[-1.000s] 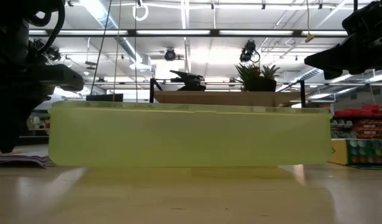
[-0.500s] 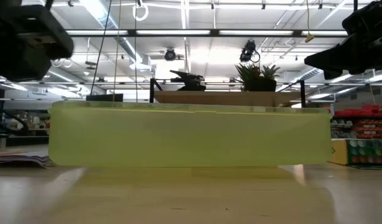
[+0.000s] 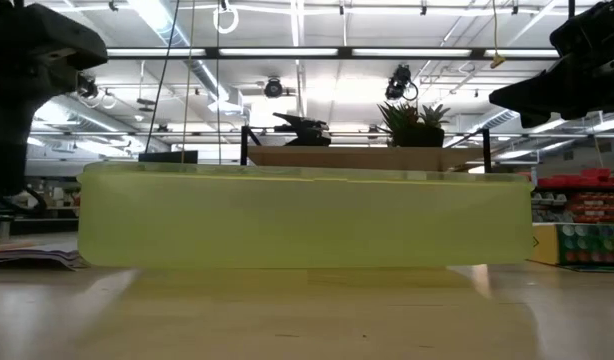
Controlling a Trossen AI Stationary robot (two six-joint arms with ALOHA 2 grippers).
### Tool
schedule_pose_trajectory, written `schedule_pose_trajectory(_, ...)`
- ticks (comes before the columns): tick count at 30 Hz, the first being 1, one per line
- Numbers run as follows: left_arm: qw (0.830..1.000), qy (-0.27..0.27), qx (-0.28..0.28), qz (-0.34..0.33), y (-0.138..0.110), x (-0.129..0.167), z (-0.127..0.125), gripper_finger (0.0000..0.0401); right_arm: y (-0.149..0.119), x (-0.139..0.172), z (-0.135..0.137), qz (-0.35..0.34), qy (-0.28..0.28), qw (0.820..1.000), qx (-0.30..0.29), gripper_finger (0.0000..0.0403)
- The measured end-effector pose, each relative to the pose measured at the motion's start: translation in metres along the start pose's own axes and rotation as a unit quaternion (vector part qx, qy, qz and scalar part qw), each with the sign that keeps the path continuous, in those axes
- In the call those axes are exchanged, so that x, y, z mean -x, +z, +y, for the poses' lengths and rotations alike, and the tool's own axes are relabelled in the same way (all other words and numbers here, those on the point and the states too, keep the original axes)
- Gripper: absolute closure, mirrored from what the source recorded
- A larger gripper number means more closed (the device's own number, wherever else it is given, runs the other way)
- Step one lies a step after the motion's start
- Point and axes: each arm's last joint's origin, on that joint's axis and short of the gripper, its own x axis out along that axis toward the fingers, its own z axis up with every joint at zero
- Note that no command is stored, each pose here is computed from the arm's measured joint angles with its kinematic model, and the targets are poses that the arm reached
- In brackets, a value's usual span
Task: Pack school essentials
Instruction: Put the left orange pencil into the yellow supply box
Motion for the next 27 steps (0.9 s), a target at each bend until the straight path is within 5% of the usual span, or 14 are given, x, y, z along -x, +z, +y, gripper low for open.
schedule_pose_trajectory(6,0.992,-0.011,-0.115,-0.05,0.003,0.001,0.002,0.0302,0.0,0.0,0.0,0.0,0.0,1.0,0.0,0.0361)
schedule_pose_trajectory(12,0.969,-0.017,-0.246,0.028,-0.006,0.006,0.001,0.0314,0.0,0.0,0.0,0.0,0.0,1.0,0.0,0.0361)
schedule_pose_trajectory(16,0.963,-0.001,-0.262,0.059,-0.007,0.006,0.003,0.0318,0.0,0.0,0.0,0.0,0.0,1.0,0.0,0.0361)
schedule_pose_trajectory(23,0.946,0.031,-0.323,-0.01,0.002,0.006,0.012,0.0319,0.0,0.0,0.0,0.0,0.0,1.0,0.0,0.0361)
schedule_pose_trajectory(27,0.955,0.015,-0.298,-0.011,0.014,0.003,0.028,0.0323,0.0,0.0,0.0,0.0,0.0,1.0,0.0,0.0361)
